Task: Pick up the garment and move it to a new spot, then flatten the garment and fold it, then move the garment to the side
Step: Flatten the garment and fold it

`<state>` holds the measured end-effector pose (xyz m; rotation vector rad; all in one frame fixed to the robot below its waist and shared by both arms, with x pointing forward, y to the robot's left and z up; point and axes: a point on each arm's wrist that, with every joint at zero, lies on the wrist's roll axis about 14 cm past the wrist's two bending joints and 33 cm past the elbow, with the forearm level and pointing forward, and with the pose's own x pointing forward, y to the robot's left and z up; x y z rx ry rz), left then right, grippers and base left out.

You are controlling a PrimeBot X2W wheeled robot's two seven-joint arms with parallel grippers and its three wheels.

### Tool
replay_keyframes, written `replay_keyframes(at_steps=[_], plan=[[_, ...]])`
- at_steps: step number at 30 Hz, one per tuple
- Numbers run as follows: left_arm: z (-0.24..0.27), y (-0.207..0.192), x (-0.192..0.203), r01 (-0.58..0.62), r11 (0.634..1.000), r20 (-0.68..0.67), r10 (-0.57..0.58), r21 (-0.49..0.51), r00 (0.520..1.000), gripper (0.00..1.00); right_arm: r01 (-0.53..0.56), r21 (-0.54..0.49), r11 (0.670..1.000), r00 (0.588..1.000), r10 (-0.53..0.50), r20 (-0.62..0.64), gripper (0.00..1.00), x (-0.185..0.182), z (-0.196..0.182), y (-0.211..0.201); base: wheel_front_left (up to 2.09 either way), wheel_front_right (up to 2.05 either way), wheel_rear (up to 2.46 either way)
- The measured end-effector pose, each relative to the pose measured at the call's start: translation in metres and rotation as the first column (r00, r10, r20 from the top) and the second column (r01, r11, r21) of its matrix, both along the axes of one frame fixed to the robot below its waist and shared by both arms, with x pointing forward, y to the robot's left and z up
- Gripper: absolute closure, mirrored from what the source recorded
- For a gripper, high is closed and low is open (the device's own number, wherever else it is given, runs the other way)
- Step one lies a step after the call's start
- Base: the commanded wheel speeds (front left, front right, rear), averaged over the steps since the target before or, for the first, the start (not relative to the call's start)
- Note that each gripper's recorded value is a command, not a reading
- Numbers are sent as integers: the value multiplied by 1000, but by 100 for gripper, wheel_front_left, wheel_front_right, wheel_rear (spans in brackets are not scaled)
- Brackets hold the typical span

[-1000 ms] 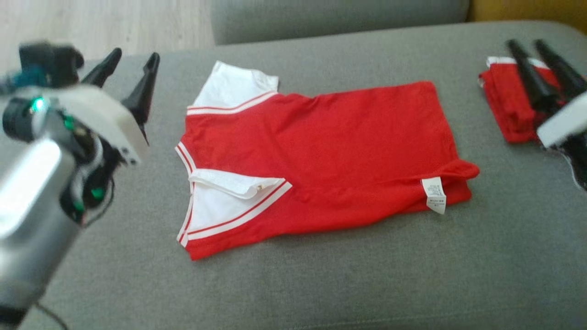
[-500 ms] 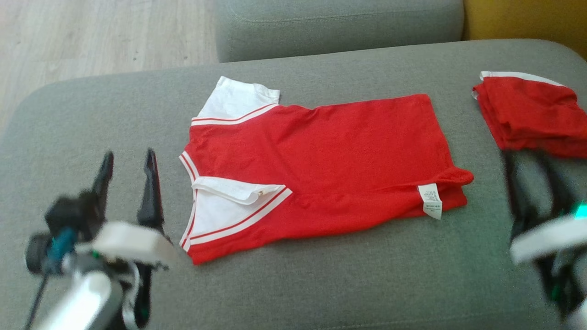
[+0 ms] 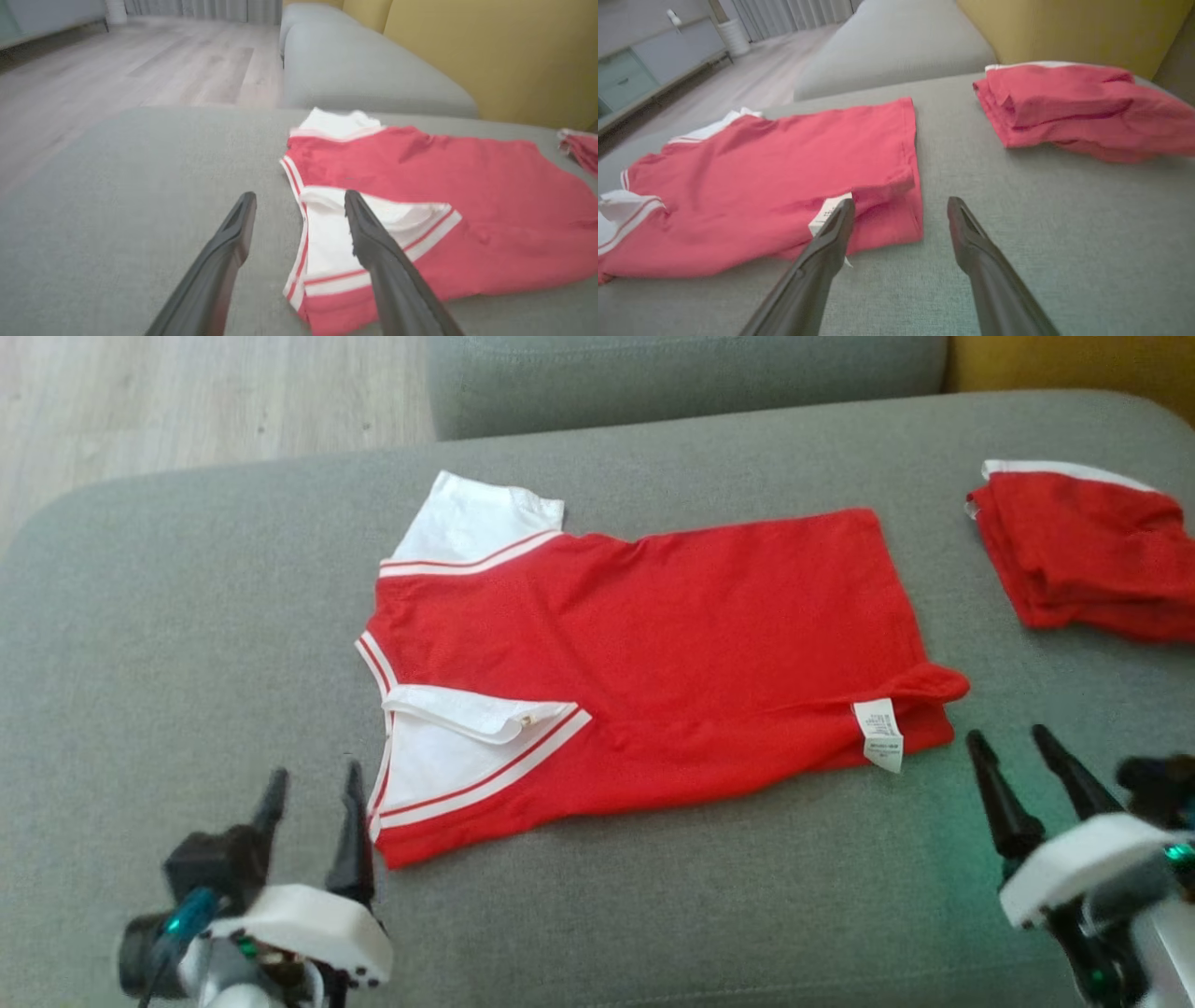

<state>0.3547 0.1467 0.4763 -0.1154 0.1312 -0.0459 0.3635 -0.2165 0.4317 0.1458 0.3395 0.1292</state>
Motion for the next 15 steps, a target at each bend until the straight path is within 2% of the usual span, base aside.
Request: replay_keyframes(at_steps=[4, 8, 12, 15], plan=[[-40, -9, -6, 38, 999, -179, -39, -7, 983, 0, -25, -36, 999, 995, 21, -93, 0, 16, -15, 2, 0, 0, 0], [-53, -13, 0, 60, 998, -242, -63, -20, 968, 0, -56, -66, 996, 980, 42, -192, 0, 30, -31, 5, 0, 0, 0], [-64, -16, 4, 53, 998, -297, -64, -45, 953, 0, -83, -64, 994, 950, 59, -307, 0, 30, -53, 10, 0, 0, 0], [-82, -15, -2, 61, 997, -377, -75, -50, 923, 0, -105, -62, 993, 917, 73, -392, 0, 25, -69, 13, 0, 0, 0]])
